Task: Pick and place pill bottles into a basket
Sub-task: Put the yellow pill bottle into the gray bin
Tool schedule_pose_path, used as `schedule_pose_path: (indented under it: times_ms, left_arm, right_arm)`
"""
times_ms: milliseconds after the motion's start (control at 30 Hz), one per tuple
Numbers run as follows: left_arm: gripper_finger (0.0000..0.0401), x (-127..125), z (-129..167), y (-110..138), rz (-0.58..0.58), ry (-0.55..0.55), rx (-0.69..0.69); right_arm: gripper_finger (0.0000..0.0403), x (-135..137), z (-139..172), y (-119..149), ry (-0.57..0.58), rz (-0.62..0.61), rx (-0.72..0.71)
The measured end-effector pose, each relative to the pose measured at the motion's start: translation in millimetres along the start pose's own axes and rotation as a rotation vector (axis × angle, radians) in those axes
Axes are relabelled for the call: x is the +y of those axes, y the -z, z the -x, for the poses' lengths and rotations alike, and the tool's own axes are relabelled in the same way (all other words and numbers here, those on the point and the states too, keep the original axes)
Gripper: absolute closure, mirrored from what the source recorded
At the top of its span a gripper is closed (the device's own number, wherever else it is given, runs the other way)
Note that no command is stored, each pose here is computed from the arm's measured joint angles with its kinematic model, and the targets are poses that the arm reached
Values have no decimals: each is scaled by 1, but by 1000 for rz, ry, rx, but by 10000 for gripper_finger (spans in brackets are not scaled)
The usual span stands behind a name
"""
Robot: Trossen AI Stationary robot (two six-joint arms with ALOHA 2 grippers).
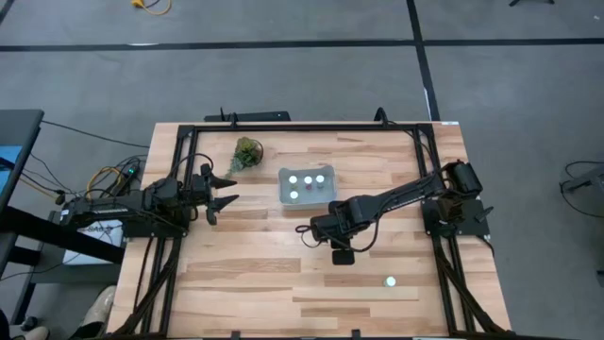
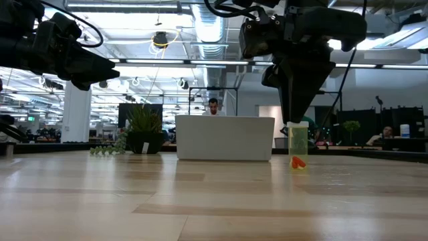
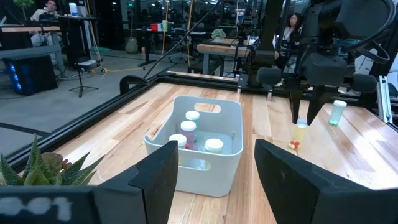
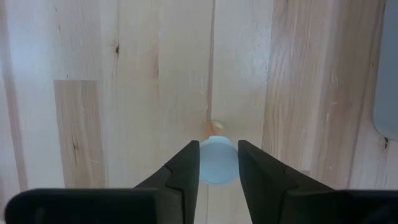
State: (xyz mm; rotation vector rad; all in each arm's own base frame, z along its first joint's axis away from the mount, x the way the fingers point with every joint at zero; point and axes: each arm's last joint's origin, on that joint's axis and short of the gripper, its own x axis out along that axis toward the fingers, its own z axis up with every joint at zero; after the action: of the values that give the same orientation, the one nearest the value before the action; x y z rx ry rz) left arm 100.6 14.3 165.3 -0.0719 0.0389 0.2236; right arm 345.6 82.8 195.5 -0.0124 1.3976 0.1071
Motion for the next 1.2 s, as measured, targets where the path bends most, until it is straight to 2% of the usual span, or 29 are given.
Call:
schedule_pose_path:
  times_ms: [267,600,700,900,1200]
  left_arm:
    - [200,0,0,0,0,0,0]
    - [200,0,0,0,0,0,0]
    - [200,0,0,0,0,0,0]
    - [200,0,0,0,0,0,0]
    - [200,0,0,0,0,0,1]
  right_arm:
    - [289,0,0,0,-19,7,7]
    - [177,0,-2,1,-21,-1,17]
    - [154,0,-2,1,-21,-1,19]
    - [152,0,-6,3,-16,-3,48]
    - [185,0,-6,1,-16,-1,31]
